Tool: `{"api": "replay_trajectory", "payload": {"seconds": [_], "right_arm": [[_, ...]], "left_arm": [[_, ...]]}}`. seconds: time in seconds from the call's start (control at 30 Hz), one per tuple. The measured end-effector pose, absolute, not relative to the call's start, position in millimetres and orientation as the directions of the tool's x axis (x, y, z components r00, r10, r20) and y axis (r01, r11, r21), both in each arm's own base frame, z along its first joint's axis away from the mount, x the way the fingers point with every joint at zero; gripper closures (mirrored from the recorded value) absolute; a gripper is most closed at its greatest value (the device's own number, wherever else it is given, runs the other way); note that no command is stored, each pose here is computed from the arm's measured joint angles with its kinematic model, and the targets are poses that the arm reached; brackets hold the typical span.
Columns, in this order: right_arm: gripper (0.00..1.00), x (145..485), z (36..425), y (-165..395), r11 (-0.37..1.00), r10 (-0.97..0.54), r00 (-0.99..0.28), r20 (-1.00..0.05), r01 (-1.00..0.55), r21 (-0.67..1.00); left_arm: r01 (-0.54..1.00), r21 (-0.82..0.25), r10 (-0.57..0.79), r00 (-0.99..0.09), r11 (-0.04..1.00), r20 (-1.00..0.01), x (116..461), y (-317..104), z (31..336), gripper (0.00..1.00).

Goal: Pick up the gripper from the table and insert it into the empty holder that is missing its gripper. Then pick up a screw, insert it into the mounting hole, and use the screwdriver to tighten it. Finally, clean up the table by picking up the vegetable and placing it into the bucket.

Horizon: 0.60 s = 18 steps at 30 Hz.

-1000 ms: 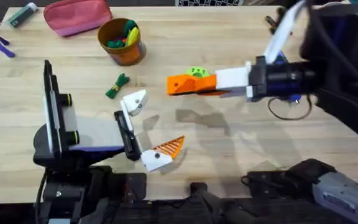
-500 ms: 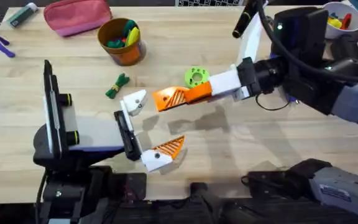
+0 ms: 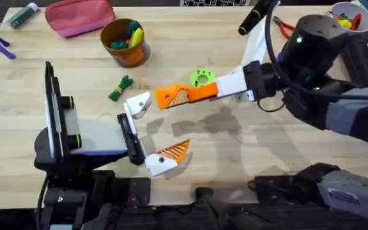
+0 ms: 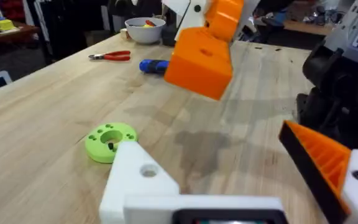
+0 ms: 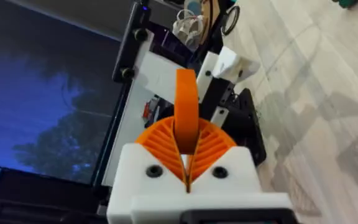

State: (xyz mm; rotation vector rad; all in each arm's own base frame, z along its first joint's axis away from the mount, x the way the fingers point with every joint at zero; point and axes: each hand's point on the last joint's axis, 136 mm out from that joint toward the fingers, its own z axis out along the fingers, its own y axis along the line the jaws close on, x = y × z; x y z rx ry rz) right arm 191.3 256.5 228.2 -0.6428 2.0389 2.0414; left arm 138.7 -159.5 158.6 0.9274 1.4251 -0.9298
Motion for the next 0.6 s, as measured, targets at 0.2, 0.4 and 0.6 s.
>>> {"api": "replay_trajectory", "payload": {"seconds": [0.2,0.4,0.6], "right_arm": [[0.991,202,216,261,-0.040,-0.187,-0.930,-0.317,-0.315,0.948],[0.991,200,196,266,-0.027,-0.244,-0.950,-0.195,-0.195,0.980],[0.991,198,184,268,-0.013,-0.272,-0.954,-0.128,-0.129,0.992]], "left_arm": [[0.926,-0.033,0.030,-0.048,0.376,-0.998,139,-160,159,0.014],[0.926,-0.033,0.030,-0.048,0.376,-0.998,139,-160,159,0.016],[0.926,-0.033,0.030,-0.048,0.376,-0.998,139,-160,159,0.016]]}}
